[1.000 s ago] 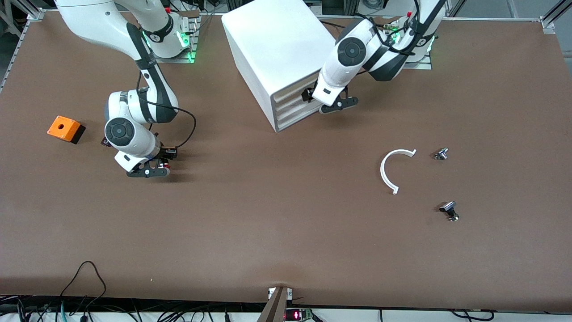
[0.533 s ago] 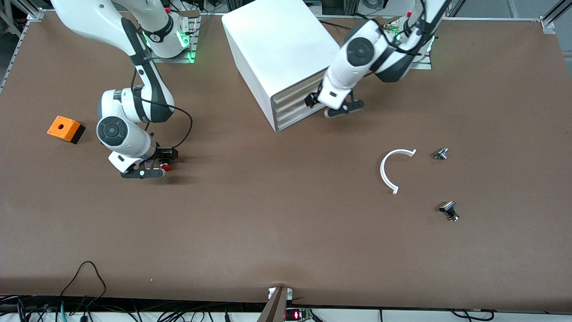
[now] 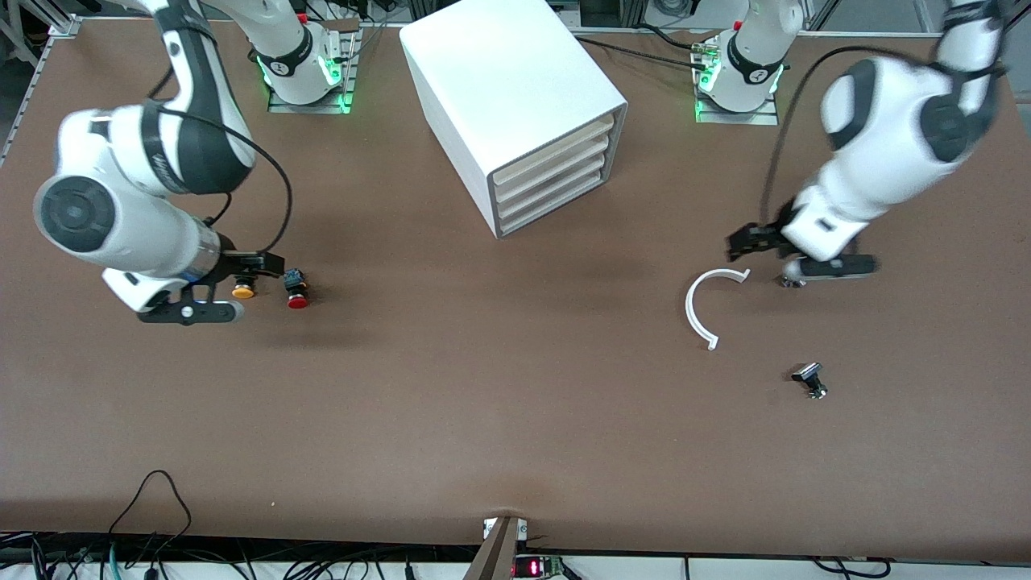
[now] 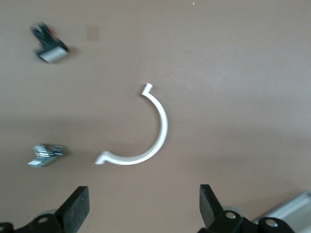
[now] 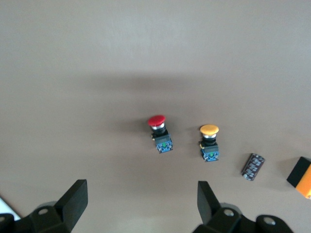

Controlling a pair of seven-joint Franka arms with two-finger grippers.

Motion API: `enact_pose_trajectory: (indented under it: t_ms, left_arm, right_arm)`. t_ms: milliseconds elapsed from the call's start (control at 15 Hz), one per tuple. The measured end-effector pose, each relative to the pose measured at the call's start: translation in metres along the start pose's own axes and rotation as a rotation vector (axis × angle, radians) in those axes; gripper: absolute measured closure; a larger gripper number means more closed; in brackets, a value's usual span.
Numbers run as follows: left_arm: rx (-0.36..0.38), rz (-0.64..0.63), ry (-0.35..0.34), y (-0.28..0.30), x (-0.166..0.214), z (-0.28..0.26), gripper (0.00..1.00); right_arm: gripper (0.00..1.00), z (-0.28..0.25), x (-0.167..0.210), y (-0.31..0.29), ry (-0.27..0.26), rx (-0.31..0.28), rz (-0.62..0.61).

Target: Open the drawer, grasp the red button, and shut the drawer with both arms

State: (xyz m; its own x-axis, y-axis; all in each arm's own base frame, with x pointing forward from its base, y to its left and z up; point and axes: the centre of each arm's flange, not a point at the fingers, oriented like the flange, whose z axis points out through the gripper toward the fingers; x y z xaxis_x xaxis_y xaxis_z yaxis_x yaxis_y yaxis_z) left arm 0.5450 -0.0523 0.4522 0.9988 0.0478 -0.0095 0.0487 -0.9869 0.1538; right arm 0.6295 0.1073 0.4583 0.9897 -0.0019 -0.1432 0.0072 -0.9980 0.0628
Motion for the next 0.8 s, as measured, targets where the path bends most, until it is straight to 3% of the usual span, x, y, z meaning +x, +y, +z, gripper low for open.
enact_pose_trajectory:
  t_ms: [200, 333, 800]
  left_arm:
    - [0.062, 0.085, -0.020, -0.030, -0.008, -0.086, 0.00]
    - [0.123, 0.107, -0.016, -0.026, -0.016, -0.122, 0.00]
    - [0.137, 0.140, -0.034, -0.005, -0.021, -0.135, 0.00]
  right_arm:
    - [0.00, -0.038, 0.006, 0.024, 0.050, 0.024, 0.035]
    - [0.00, -0.056, 0.004, 0.036, 0.038, 0.041, 0.058]
    - [0.00, -0.123, -0.021, 0.100, 0.117, 0.075, 0.140]
